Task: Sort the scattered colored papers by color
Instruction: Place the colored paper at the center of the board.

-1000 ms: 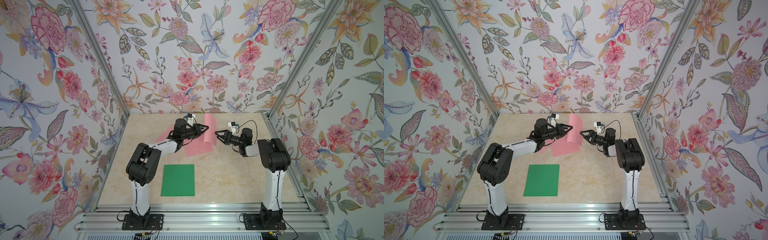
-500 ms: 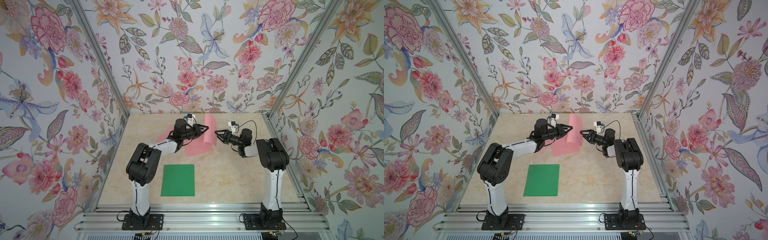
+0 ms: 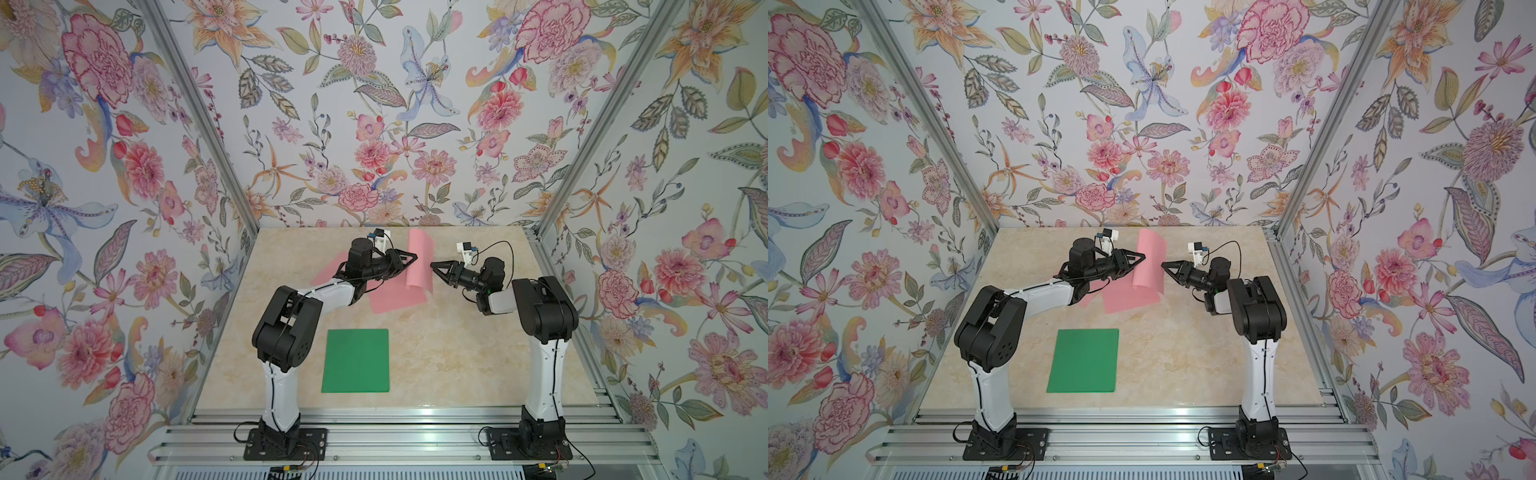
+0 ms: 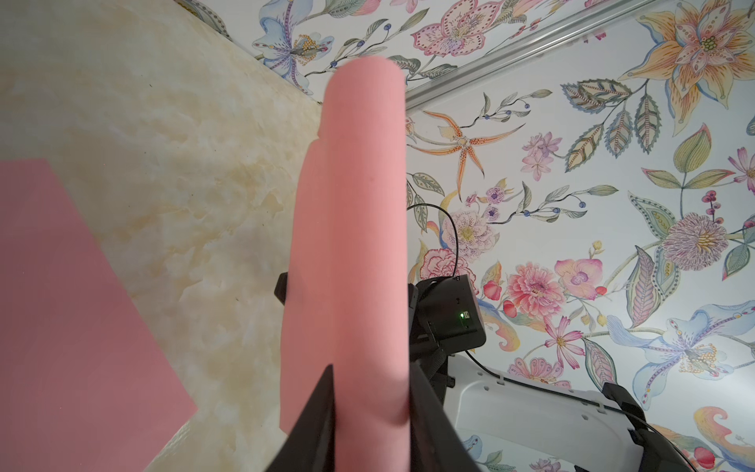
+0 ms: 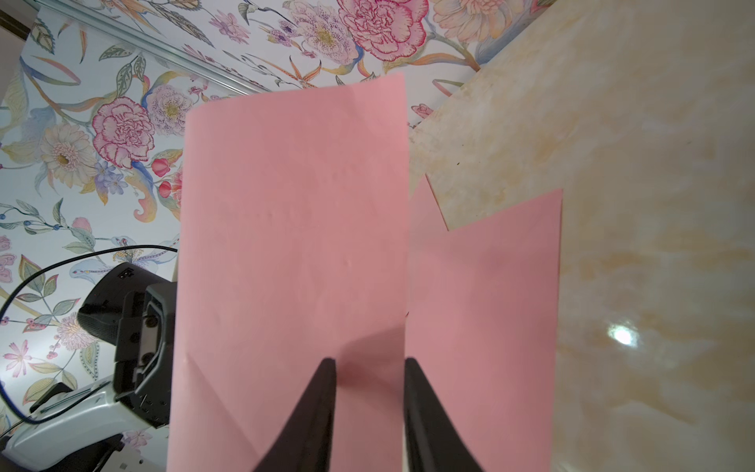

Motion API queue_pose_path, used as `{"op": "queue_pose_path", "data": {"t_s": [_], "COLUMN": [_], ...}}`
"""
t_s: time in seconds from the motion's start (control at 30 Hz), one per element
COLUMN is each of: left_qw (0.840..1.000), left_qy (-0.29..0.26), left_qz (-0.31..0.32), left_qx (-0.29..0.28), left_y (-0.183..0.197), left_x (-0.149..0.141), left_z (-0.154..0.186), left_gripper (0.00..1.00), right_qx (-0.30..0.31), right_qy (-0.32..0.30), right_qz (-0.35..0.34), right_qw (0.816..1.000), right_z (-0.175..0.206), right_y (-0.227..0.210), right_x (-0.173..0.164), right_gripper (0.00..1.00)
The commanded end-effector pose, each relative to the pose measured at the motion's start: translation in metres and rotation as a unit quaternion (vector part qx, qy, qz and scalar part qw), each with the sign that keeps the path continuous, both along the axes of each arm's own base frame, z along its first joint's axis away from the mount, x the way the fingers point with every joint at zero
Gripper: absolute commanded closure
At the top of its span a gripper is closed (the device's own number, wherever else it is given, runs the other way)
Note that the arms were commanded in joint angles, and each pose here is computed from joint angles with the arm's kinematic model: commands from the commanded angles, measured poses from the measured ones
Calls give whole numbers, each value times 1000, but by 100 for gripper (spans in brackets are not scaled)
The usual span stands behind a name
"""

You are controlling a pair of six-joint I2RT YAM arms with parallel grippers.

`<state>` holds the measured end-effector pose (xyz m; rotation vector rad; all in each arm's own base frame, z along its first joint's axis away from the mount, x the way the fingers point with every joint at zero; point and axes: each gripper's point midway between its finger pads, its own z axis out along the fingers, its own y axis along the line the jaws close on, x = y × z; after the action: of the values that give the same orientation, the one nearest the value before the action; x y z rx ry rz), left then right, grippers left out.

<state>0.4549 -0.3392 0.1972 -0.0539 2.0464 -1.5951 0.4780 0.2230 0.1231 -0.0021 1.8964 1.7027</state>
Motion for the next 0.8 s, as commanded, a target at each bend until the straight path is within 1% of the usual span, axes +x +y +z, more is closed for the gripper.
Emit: {"op": "queue_pose_path", "data": {"t_s": [0.0, 0.1, 0.13, 0.4, 0.43, 0.53, 0.57, 0.6, 0.67, 0.73, 0.77], "left_qw": [1000, 1000, 1000, 1000, 1000, 1000, 999, 998, 994, 988, 986], "left_qy": [2, 2, 3, 3, 2, -6, -17, -26, -39, -49, -56], "left_qz": [-6, -6, -6, -6, -6, -3, 1, 7, 15, 15, 11], "left_qx": [12, 13, 14, 17, 18, 27, 37, 51, 104, 147, 160], "left_y": [1, 1, 1, 2, 3, 10, 16, 23, 40, 52, 55], "left_x": [1, 1, 1, 1, 2, 5, 8, 12, 16, 17, 16], "left_z": [-14, -15, -16, -18, -19, -19, -18, -19, -25, -31, -32], "left_gripper": [70, 70, 70, 70, 69, 50, 46, 44, 41, 39, 38], "right_qx": [3, 3, 3, 2, 3, 1, 0, -2, -2, -3, -4], "right_qy": [-18, -15, -14, -10, -10, -8, -8, -6, -5, -3, 0], "right_qz": [0, 0, 1, -5, -6, -5, -3, -2, -4, -3, -1], "right_qw": [1000, 1000, 1000, 1000, 1000, 1000, 1000, 1000, 1000, 1000, 1000], "right_z": [10, 11, 11, 10, 11, 12, 12, 12, 14, 17, 18], "right_y": [-2, -3, -4, -9, -11, -12, -13, -14, -17, -18, -18], "right_x": [1, 2, 2, 2, 2, 3, 2, 2, 2, -1, -2], "right_gripper": [82, 99, 100, 100, 100, 100, 100, 100, 100, 100, 100]}}
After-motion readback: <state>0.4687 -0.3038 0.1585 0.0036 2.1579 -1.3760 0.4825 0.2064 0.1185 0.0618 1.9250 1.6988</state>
